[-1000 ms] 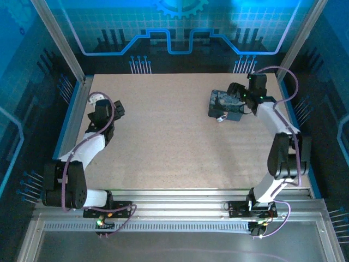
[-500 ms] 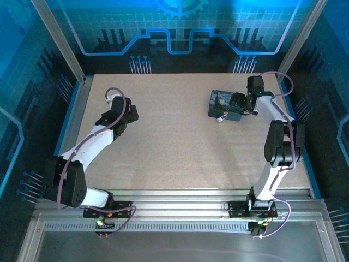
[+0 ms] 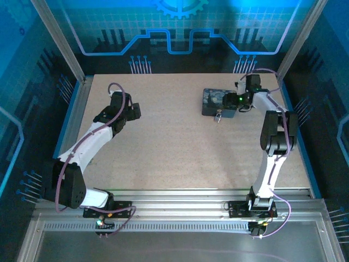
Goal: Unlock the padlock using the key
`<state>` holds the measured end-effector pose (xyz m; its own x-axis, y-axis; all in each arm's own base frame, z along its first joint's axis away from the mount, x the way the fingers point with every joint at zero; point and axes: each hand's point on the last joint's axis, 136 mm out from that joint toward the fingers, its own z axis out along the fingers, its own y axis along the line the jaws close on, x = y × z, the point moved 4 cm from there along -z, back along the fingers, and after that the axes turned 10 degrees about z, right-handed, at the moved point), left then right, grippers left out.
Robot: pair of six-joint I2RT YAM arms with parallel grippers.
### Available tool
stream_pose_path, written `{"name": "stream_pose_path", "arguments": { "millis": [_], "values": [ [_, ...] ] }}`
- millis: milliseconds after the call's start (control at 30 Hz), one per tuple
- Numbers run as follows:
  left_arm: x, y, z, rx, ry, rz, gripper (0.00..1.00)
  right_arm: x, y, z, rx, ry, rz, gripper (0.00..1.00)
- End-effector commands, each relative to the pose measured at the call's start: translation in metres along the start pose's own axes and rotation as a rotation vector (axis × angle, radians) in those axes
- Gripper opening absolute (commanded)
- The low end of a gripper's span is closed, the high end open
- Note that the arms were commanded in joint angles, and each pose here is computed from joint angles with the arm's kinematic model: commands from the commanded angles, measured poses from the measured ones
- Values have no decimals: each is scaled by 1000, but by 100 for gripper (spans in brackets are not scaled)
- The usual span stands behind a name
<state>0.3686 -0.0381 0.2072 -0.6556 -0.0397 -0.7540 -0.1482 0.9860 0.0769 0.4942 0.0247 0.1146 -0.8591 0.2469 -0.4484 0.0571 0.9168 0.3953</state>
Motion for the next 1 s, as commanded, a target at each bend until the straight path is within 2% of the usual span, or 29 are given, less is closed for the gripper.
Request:
{"name": "stream_pose_path", "arguments": {
  "millis": [0, 133, 233, 400, 533, 700, 833, 967],
  "values": [
    [1, -13, -11, 80, 8, 28, 95, 34, 46, 21, -103, 145, -163, 75],
    [1, -31, -12, 119, 21, 57, 95, 57, 88, 28, -109, 216, -278, 75],
    [2, -41, -11, 125, 60, 42, 95, 75, 118, 29, -137, 254, -285, 75],
    [18, -62, -6, 183, 150, -25, 93, 103, 159, 35, -182, 264, -196, 75],
    [34, -65, -1, 134, 232, -41, 92, 116, 184, 35, -237, 272, -108, 75],
    [48, -27, -5, -29, 334, -160, 93, 106, 200, 3, -361, 235, -62, 77],
    [71, 40, -16, -232, 450, -424, 93, 92, 200, -30, -404, 202, -58, 80],
    [101, 94, -29, -363, 500, -574, 90, 88, 198, -53, -395, 186, -86, 80]
  ]
}}
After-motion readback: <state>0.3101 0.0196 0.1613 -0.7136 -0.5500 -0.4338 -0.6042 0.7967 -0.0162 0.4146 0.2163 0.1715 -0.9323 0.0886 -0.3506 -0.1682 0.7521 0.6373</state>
